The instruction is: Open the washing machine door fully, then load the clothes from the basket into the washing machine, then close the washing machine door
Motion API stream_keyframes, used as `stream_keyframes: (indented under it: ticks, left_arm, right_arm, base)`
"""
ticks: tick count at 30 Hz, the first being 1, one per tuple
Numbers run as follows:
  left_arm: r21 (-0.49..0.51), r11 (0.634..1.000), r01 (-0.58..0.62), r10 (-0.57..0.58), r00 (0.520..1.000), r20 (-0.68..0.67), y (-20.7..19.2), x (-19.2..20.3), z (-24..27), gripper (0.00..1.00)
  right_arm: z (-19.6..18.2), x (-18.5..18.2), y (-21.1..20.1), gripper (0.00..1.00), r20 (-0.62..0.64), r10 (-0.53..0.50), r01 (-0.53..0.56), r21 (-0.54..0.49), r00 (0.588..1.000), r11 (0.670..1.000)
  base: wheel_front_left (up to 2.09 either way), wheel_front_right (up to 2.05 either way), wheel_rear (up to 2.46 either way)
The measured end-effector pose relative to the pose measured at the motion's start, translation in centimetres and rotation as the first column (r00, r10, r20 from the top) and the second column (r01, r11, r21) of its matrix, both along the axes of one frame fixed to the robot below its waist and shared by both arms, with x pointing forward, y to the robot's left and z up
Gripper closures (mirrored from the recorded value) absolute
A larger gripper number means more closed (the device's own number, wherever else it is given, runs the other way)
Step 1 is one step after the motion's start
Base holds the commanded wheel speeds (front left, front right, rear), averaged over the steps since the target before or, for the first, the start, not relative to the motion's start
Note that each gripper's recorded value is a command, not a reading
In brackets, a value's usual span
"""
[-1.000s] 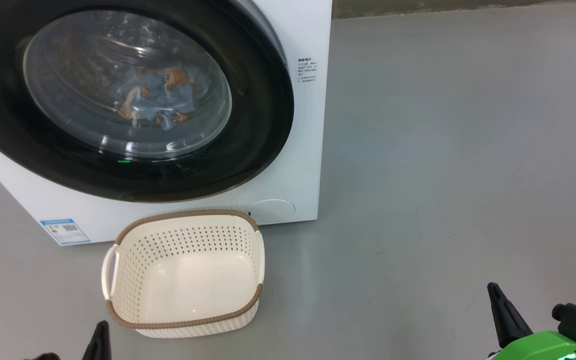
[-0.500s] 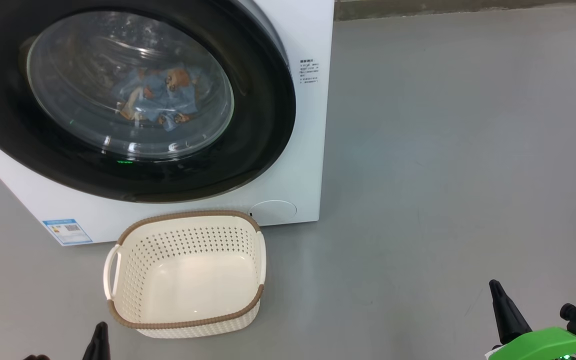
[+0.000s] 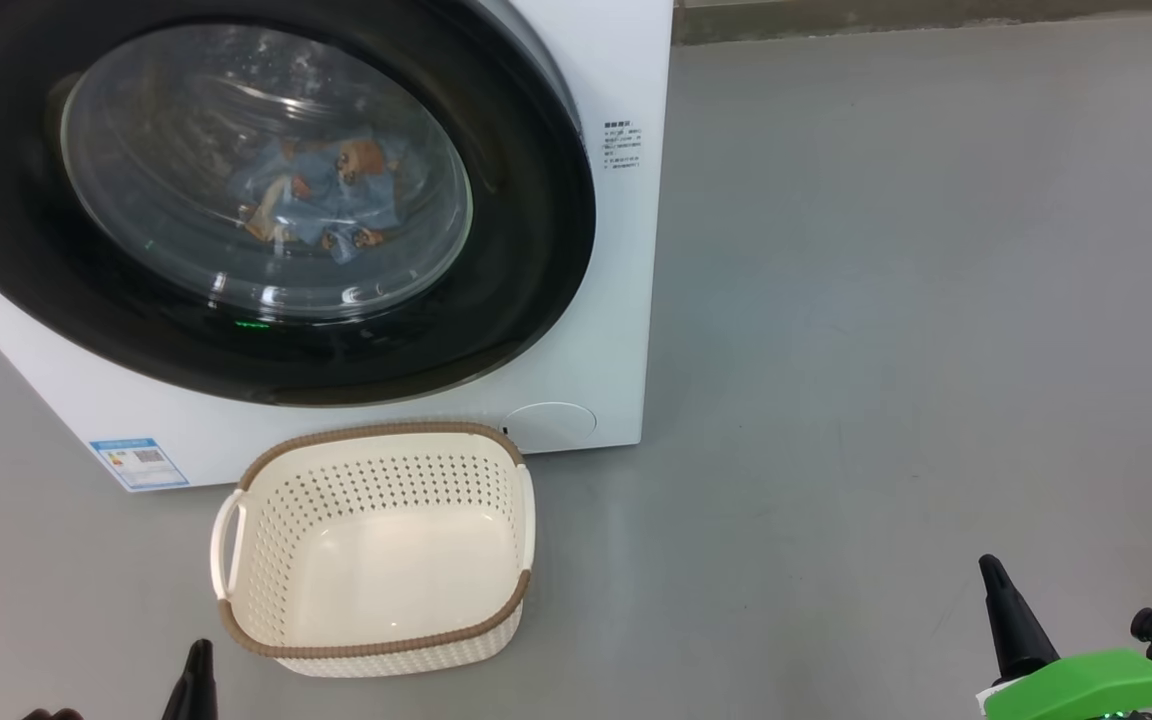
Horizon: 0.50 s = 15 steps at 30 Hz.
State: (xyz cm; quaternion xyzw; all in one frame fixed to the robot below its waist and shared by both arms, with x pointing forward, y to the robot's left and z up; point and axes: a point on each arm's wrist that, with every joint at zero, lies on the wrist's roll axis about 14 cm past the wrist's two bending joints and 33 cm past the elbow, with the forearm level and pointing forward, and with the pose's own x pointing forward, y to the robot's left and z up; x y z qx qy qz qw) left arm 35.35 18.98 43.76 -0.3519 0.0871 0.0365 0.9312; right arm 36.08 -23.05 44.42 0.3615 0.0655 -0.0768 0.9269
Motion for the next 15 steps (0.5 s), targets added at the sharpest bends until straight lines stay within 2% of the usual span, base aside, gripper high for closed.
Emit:
stream_keyframes:
  ticks: [15]
  left_arm:
    - [-0.171, 0.985, -0.039, 0.039, 0.999, 0.002, 0.14, 0.47, 0.58, 1.00]
  right_arm:
    - [0.46, 0.27, 0.31, 1.00, 0.014, -0.026, 0.023, 0.158, 1.000, 0.987]
  base:
    - [0.00, 0.00, 0.00]
